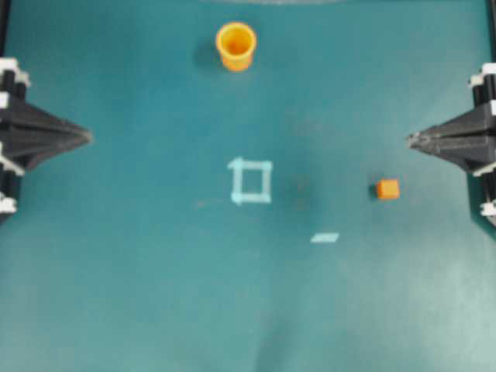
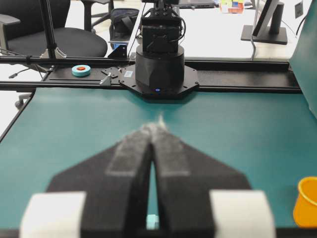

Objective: Hold the block with right arm and the cup with left arm, then put the block into the cup.
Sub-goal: 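Move the left gripper toward the orange cup and right gripper toward the cube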

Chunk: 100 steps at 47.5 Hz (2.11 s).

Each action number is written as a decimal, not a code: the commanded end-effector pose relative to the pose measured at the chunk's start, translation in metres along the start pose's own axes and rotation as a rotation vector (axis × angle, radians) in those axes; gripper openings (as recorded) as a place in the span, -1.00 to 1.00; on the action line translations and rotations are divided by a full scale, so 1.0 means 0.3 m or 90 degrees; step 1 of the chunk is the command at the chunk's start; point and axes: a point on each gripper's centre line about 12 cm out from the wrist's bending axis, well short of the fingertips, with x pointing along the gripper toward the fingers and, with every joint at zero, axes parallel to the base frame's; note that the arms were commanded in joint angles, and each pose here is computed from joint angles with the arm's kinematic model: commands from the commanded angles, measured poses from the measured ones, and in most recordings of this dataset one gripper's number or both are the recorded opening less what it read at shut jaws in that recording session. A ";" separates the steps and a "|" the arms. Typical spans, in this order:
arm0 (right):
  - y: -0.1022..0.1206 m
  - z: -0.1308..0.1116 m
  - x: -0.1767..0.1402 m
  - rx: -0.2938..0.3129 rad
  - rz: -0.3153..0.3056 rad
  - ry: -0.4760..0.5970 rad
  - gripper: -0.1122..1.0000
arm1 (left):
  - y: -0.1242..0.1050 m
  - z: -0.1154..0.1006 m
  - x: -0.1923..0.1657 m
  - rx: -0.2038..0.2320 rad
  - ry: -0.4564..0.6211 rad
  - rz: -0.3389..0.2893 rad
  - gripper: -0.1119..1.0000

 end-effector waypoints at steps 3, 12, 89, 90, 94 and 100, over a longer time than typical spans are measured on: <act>-0.001 0.015 0.010 0.002 -0.001 0.008 -0.80 | 0.008 -0.018 0.011 0.000 0.039 0.007 -0.74; -0.001 -0.007 0.027 0.014 -0.003 0.141 -0.80 | 0.032 -0.049 0.017 0.001 0.091 0.030 -0.56; -0.003 -0.227 0.070 0.569 -0.317 0.587 0.38 | 0.271 -0.322 0.266 -0.021 0.378 0.169 0.14; -0.003 -0.232 0.073 0.575 -0.322 0.591 0.38 | 0.275 -0.328 0.268 -0.025 0.381 0.172 0.24; -0.003 -0.249 0.082 0.599 -0.347 0.601 0.38 | 0.291 -0.345 0.280 -0.034 0.391 0.181 0.59; -0.002 -0.271 0.093 0.638 -0.395 0.624 0.38 | 0.336 -0.368 0.298 -0.042 0.398 0.203 0.78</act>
